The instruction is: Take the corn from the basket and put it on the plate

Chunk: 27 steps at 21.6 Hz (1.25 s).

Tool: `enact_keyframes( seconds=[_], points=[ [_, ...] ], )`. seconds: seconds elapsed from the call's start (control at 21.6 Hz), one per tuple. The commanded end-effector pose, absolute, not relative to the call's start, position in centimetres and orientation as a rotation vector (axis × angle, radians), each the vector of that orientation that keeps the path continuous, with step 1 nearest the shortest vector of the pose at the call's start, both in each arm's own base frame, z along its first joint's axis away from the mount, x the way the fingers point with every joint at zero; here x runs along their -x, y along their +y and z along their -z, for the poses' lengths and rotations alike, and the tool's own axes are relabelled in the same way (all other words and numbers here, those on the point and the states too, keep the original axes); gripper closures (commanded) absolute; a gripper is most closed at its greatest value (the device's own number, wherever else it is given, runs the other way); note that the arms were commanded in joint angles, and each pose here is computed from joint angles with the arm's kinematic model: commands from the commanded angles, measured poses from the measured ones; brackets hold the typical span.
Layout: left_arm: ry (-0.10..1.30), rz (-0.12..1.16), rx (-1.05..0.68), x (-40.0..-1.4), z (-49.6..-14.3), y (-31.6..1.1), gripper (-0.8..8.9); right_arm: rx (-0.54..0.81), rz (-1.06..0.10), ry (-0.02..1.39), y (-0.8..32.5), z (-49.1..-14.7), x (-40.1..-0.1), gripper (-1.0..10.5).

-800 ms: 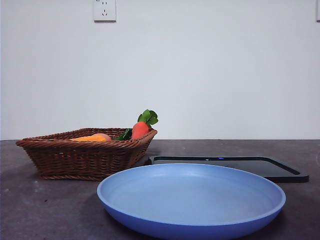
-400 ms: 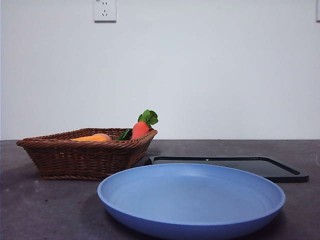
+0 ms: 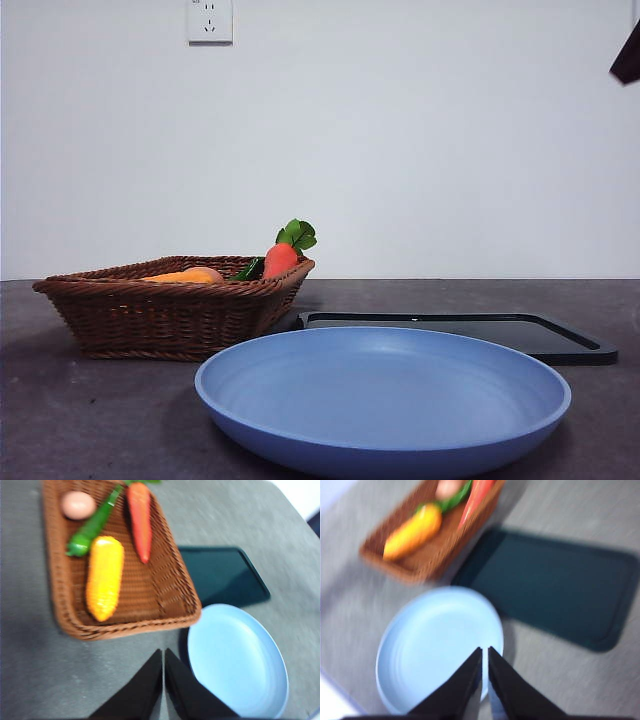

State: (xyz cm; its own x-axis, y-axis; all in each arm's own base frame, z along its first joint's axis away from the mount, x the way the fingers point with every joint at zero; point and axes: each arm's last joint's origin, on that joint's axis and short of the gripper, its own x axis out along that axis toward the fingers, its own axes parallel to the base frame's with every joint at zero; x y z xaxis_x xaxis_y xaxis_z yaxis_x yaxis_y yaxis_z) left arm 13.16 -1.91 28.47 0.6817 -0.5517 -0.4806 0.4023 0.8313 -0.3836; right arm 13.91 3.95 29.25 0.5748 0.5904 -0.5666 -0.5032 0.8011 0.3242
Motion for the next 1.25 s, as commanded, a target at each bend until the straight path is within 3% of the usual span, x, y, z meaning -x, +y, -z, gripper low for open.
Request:
enact_keyframes(
  seconds=[0.05, 0.23, 0.42, 0.74, 1.25],
  points=[
    [0.608, 0.576, 0.221, -13.4, -28.9, -2.2, 8.06, -0.089, -0.673, 0.725, 4.4, -29.3, -14.3, 9.4],
    [0.609, 0.58, 0.221, -13.5, -28.9, -2.2, 7.64, -0.09, -0.68, 0.754, 4.7, -29.0, -14.7, 9.4],
    [0.609, 0.579, 0.223, -13.5, -28.9, -2.2, 4.4, -0.108, -0.672, 0.777, 4.7, -28.7, -15.1, 6.7],
    [0.61, 0.579, 0.224, -13.5, -28.9, -2.2, 4.35, -0.131, -0.673, 0.939, 5.8, -26.4, -17.6, 6.7],
    [0.611, 0.579, 0.224, -13.5, -28.9, -2.2, 4.35, -0.12, -0.703, 1.213, 9.5, -18.4, -23.5, 6.7]
  ],
)
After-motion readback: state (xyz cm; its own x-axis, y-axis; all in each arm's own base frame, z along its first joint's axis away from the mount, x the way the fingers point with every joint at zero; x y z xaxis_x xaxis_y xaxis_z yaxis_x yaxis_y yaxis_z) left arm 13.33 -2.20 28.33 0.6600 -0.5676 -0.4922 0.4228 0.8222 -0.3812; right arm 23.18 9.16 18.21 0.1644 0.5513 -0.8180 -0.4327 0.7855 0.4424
